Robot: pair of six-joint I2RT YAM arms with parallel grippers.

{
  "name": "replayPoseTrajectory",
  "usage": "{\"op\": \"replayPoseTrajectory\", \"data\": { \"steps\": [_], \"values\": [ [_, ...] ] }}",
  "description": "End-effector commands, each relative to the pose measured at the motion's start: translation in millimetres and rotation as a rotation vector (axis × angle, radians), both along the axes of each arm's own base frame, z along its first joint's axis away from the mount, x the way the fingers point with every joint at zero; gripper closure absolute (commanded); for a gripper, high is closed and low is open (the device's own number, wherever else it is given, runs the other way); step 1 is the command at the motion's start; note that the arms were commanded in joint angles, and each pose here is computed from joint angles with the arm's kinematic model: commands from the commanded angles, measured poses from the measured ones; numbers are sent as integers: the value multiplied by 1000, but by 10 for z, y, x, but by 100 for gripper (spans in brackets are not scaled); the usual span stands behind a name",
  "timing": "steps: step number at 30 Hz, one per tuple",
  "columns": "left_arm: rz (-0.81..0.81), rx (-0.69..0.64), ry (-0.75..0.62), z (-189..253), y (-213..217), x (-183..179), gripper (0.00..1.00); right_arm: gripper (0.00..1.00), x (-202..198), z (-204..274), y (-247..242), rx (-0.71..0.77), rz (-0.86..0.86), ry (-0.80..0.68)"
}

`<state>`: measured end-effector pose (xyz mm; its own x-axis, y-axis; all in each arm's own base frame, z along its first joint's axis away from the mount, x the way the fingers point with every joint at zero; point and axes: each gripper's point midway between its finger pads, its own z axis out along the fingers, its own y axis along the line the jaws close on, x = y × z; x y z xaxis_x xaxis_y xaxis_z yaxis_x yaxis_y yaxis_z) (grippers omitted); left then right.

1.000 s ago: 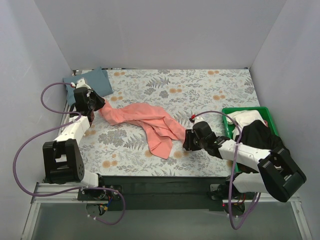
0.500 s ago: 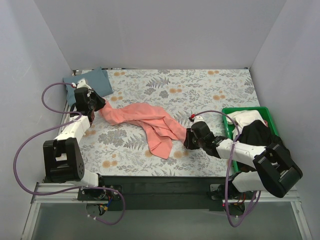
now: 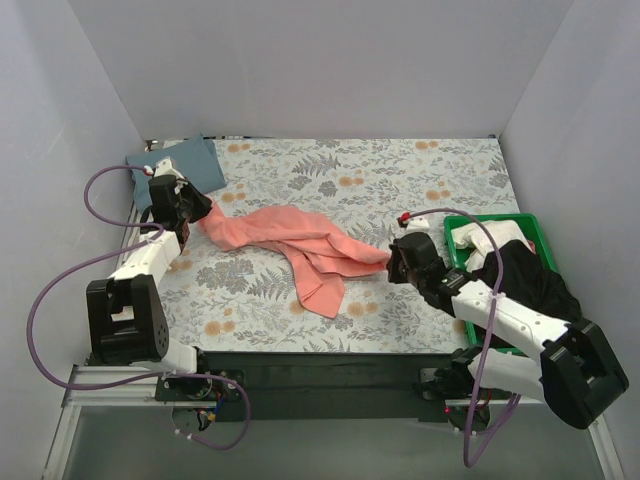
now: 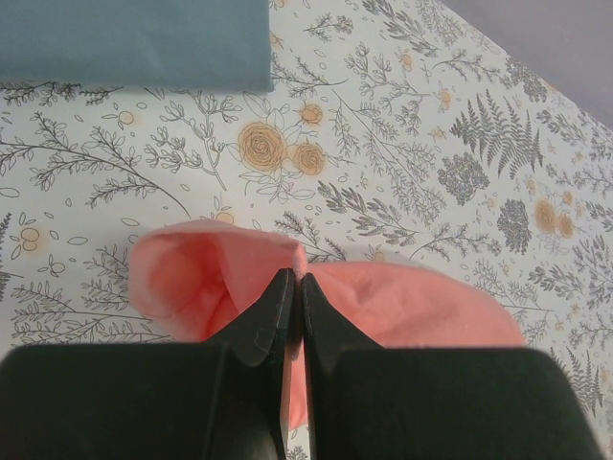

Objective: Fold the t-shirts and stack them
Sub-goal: Flatten the tshirt out

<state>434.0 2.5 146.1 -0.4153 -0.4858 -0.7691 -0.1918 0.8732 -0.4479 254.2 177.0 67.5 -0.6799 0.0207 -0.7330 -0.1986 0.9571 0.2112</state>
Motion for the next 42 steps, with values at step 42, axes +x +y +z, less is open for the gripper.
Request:
{"op": "replayPoseTrajectory", "data": {
  "steps": [42],
  "values": [
    [-372, 110, -1067, 4999, -661, -1607, 100, 99, -117, 5230, -1156, 129, -50, -1279]
  ]
}}
